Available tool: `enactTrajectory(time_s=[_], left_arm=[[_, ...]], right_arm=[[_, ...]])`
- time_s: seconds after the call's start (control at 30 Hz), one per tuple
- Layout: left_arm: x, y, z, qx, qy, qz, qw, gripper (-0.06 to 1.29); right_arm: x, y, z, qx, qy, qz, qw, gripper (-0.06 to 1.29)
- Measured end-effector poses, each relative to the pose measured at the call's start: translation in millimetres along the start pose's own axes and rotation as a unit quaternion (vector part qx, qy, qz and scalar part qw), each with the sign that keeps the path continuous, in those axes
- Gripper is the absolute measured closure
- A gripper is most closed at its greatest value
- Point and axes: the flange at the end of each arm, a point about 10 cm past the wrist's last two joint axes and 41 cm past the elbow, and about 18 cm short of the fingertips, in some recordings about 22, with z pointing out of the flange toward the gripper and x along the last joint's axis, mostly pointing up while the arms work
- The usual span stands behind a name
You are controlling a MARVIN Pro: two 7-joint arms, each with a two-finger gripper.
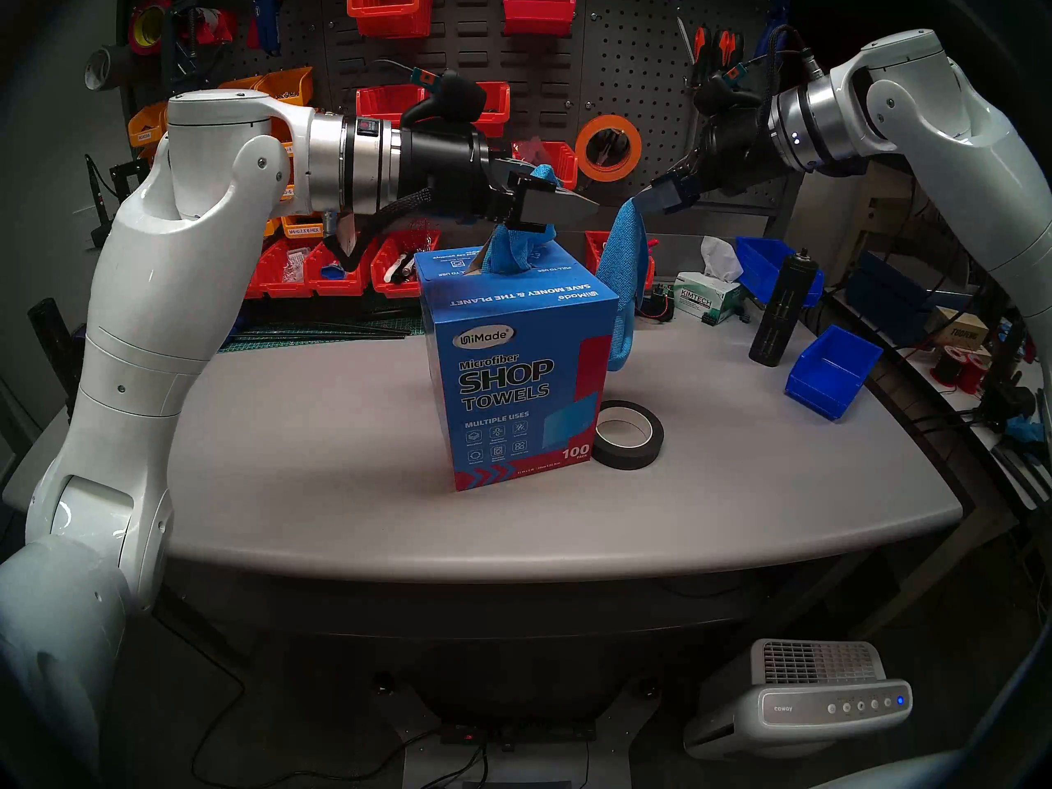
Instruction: Take out a shop towel
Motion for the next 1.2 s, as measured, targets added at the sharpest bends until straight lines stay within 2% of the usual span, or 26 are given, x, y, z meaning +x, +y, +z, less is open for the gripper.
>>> enactTrajectory(time_s=[0.4, 0.8, 0.97, 1.2], left_arm=[[-7.1, 2.2, 33.2, -0.046, -0.017, 0.001, 0.9988, -0.02], [-5.2, -6.0, 47.0, -0.067, -0.012, -0.002, 0.9977, -0.02], [-6.9, -9.9, 54.0, -0.061, -0.014, -0.001, 0.998, -0.02], [-7.6, -19.3, 65.0, -0.017, -0.013, 0.001, 0.9998, -0.02]], right_arm=[[4.6, -1.0, -5.9, 0.01, -0.017, -0.015, 0.9997, -0.02], [11.2, -3.1, -14.1, 0.018, -0.026, -0.028, 0.9991, -0.02], [12.3, -5.1, -16.3, 0.023, -0.032, -0.033, 0.9987, -0.02], [16.3, -11.0, -18.9, 0.03, -0.037, -0.044, 0.9979, -0.02]])
